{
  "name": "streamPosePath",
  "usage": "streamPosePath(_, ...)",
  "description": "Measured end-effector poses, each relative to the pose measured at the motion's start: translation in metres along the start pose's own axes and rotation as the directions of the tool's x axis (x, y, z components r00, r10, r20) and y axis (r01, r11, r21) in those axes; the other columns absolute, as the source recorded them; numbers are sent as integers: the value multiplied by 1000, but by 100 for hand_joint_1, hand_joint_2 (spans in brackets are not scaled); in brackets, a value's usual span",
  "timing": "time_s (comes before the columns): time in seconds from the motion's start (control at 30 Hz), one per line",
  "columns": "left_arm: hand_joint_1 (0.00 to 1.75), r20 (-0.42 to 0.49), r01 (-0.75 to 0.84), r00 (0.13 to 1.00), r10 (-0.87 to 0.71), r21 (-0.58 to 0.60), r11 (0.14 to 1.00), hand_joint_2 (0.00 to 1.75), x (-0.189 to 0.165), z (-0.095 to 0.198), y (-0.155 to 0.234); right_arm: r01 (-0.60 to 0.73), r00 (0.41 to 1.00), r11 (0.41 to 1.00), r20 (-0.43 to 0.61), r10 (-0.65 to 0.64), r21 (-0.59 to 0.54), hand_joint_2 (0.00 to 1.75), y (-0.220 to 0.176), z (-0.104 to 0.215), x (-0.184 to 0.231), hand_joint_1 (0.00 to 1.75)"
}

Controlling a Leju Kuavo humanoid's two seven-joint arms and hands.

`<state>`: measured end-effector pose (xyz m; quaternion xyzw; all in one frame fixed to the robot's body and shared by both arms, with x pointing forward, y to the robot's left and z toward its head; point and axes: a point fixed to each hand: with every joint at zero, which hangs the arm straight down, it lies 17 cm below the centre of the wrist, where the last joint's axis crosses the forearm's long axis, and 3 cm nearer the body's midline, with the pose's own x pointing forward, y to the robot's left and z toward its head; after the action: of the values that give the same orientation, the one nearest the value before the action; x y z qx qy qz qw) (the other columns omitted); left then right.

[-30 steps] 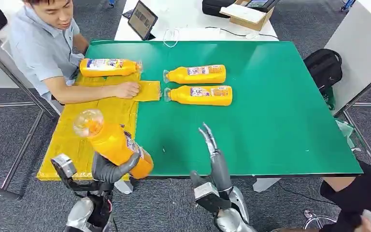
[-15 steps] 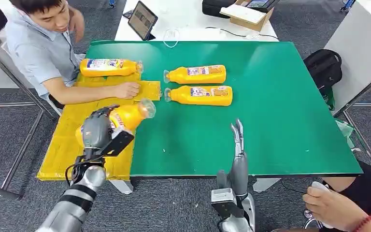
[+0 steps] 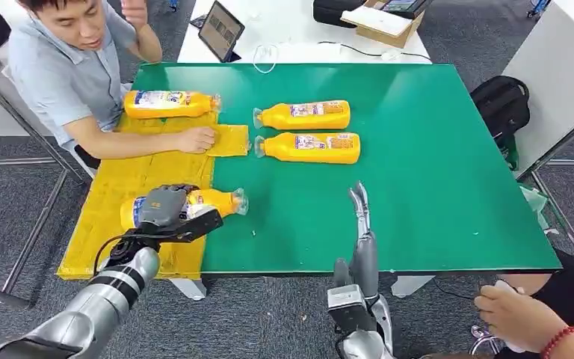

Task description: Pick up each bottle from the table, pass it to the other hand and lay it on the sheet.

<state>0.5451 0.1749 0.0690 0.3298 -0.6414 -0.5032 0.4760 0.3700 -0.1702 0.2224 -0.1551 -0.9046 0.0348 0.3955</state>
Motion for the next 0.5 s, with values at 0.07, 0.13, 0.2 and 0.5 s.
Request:
streamPosePath(0.07, 26, 4, -5, 1000, 5, -37, 999, 175, 0, -1, -4, 7, 1000, 1000, -4, -7, -3, 0, 0, -1, -1, 0)
streamPosePath(0.13, 0, 19, -27, 999, 29, -81, 996, 175, 1, -1, -10, 17, 1000, 1000, -8, -17, -7, 0, -1, -2, -1, 0)
streamPosePath(0.2, 0, 40, -61, 997, 67, -136, 989, 175, 5, 2, -19, 25, 1000, 1000, -6, -25, -10, 0, -1, -4, -1, 0)
streamPosePath(0.5, 0, 82, -147, 982, 167, -212, 966, 175, 15, 3, -25, 38, 999, 999, -3, -38, -21, 0, -2, -12, -2, 0)
